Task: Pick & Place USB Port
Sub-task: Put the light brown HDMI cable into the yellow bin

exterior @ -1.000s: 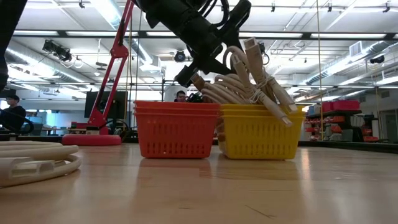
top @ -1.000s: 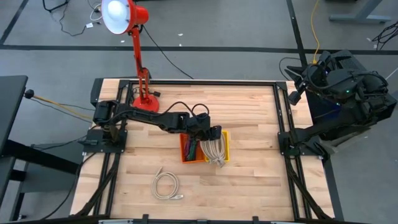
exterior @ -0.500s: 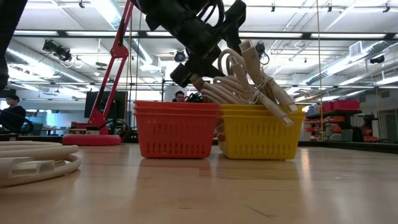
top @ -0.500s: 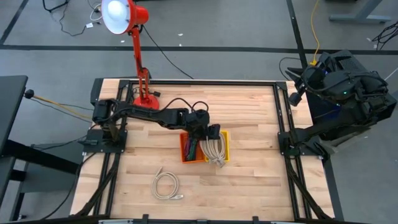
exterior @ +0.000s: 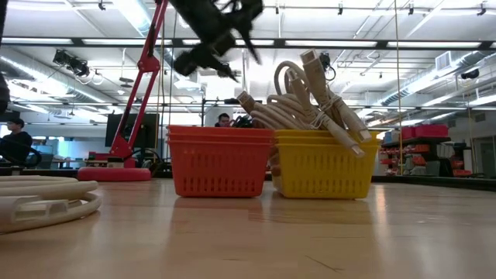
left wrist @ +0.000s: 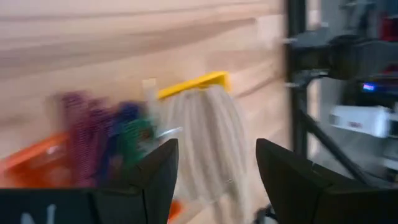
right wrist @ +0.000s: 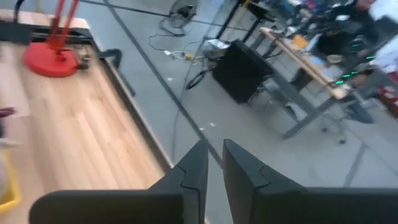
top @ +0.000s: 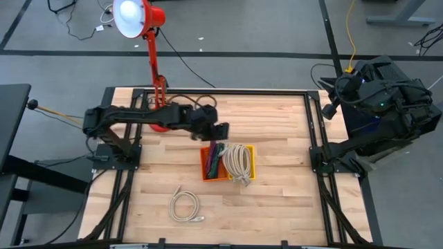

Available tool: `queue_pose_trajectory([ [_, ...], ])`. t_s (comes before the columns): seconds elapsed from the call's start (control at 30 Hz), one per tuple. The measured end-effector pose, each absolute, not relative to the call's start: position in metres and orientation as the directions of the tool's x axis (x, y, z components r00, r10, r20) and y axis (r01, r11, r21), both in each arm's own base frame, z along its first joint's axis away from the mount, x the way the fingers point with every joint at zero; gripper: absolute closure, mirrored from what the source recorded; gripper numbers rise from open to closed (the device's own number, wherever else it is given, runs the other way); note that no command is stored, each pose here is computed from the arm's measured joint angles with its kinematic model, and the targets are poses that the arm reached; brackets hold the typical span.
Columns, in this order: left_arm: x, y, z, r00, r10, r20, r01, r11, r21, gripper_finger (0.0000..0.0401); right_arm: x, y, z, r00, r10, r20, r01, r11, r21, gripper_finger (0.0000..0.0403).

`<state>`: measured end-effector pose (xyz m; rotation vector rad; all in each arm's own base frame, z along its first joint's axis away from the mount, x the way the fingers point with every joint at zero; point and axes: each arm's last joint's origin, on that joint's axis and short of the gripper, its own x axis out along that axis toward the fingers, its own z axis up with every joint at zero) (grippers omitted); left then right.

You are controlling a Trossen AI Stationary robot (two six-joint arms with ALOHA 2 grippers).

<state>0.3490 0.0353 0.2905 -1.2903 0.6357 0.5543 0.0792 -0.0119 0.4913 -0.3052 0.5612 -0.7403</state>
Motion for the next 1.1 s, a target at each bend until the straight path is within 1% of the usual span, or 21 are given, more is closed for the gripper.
queue_pose_trajectory([
  [0.1,0.326,0.035,0.304,0.662,0.059,-0.748,-0.739,0.22,-0.637,0.018,0.081,-0.01,0.489,0.653,-0.628,-0.423,0.509,0.778,-0.37,0.0353],
  [0.17,0.311,0.035,0.317,0.655,0.098,-0.75,-0.746,0.24,-0.621,0.0181,0.088,-0.006,0.481,0.697,-0.525,-0.489,0.44,0.851,-0.286,0.0353],
  [0.23,0.298,0.034,0.329,0.666,0.151,-0.731,-0.739,0.271,-0.617,0.0181,0.1,-0.002,0.468,0.713,-0.436,-0.549,0.374,0.899,-0.228,0.0353],
  [0.37,0.275,0.029,0.352,0.689,0.264,-0.674,-0.72,0.349,-0.6,0.0181,0.141,0.008,0.425,0.72,-0.32,-0.616,0.276,0.946,-0.169,0.0353],
  [0.47,0.259,0.025,0.358,0.659,0.322,-0.68,-0.748,0.378,-0.546,0.0181,0.175,0.018,0.391,0.787,-0.14,-0.601,0.163,0.986,-0.016,0.0353],
  [0.53,0.25,0.023,0.359,0.624,0.343,-0.702,-0.774,0.394,-0.495,0.0181,0.195,0.023,0.38,0.857,-0.02,-0.515,0.083,0.992,0.1,0.0353],
  [0.6,0.243,0.022,0.36,0.599,0.359,-0.716,-0.791,0.404,-0.46,0.0181,0.213,0.028,0.375,0.913,0.06,-0.403,0.016,0.983,0.183,0.0353],
  [0.67,0.238,0.021,0.36,0.585,0.356,-0.729,-0.796,0.424,-0.432,0.0181,0.23,0.032,0.368,0.935,0.095,-0.343,-0.019,0.976,0.219,0.0353],
  [0.7,0.237,0.019,0.36,0.587,0.339,-0.735,-0.788,0.449,-0.422,0.0181,0.237,0.034,0.366,0.941,0.109,-0.32,-0.032,0.971,0.236,0.0353],
  [0.77,0.236,0.013,0.361,0.605,0.287,-0.743,-0.755,0.502,-0.421,0.0181,0.247,0.038,0.358,0.937,0.114,-0.329,-0.024,0.964,0.264,0.0353],
  [0.83,0.235,0.004,0.357,0.585,0.205,-0.785,-0.725,0.566,-0.393,0.0181,0.258,0.041,0.35,0.933,0.117,-0.341,-0.012,0.955,0.296,0.0353],
  [0.9,0.232,-0.008,0.349,0.518,0.141,-0.844,-0.715,0.614,-0.336,0.0181,0.267,0.044,0.342,0.928,0.096,-0.36,0.027,0.947,0.321,0.0353],
  [0.97,0.225,-0.022,0.335,0.431,0.101,-0.896,-0.694,0.672,-0.259,0.0181,0.273,0.047,0.34,0.937,0.064,-0.342,0.062,0.937,0.344,0.0353],
  [1.1,0.216,-0.05,0.294,0.324,0.011,-0.946,-0.635,0.744,-0.209,0.0181,0.279,0.048,0.348,0.971,0.01,-0.24,0.086,0.92,0.383,0.0353],
])
